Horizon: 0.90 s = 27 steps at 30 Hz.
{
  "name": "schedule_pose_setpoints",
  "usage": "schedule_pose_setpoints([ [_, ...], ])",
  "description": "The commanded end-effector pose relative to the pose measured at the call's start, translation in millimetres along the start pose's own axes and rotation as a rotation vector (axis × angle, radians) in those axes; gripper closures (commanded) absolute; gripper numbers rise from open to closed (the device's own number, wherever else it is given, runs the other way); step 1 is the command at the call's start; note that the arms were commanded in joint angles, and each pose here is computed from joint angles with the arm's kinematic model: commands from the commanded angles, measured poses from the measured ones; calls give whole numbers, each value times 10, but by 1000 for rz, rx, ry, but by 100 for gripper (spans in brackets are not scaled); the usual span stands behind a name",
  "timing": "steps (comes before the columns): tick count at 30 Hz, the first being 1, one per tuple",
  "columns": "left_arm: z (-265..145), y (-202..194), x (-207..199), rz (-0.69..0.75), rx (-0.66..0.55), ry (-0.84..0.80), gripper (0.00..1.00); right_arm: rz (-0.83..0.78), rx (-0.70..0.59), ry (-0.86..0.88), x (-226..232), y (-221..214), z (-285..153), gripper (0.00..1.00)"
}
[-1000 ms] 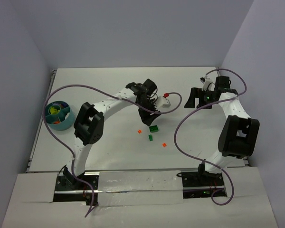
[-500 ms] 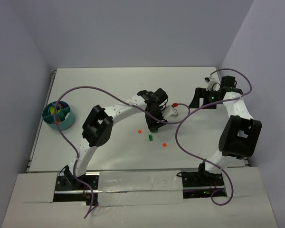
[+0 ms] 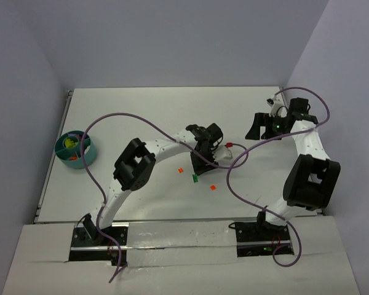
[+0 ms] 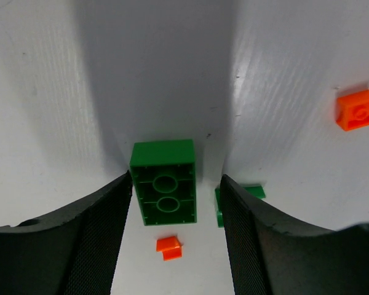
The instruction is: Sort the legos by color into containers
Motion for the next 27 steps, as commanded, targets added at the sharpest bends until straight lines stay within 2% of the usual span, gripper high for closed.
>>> schedule_pose_setpoints([
  [1,81,219,58,9,-46,52,35,-46,-41,7,83,32,-157,0],
  [3,143,195,29,23,-31,54,40,-48,-37,12,87,0,-165,0],
  [9,234,24,7,11,28,62,63,-51,-30,38,124,-57,-162,0],
  [13,129,39,4,-3,22,58,85,-54,-44,53,151,-47,-156,0],
  [14,38,89,24,-13,2,58,96,-53,-54,58,152,-22,-150,0],
  [16,-159,172,115,-51,-39,62,100,-46,-62,69,161,5,-136,0],
  [20,-985,333,509,-242,-251,43,100,-51,-79,95,263,141,-58,0],
  [22,-1366,261,772,-353,-352,39,100,-62,-77,105,362,189,7,0],
  [25,-2195,-144,1202,-500,-491,203,100,-113,-69,125,533,273,162,0],
  [27,-2525,-499,1441,-647,-565,264,100,-131,-53,144,633,305,264,0],
])
Point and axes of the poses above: each gripper's point midway between its finger pads, its own z axis out along the fingers, its own x axis along the line the jaws close on, y = z × x, the point moved 1 cm from there along -z, back along the fingers, and after that the axes turned 8 degrees about -z, right-handed, at the moved point
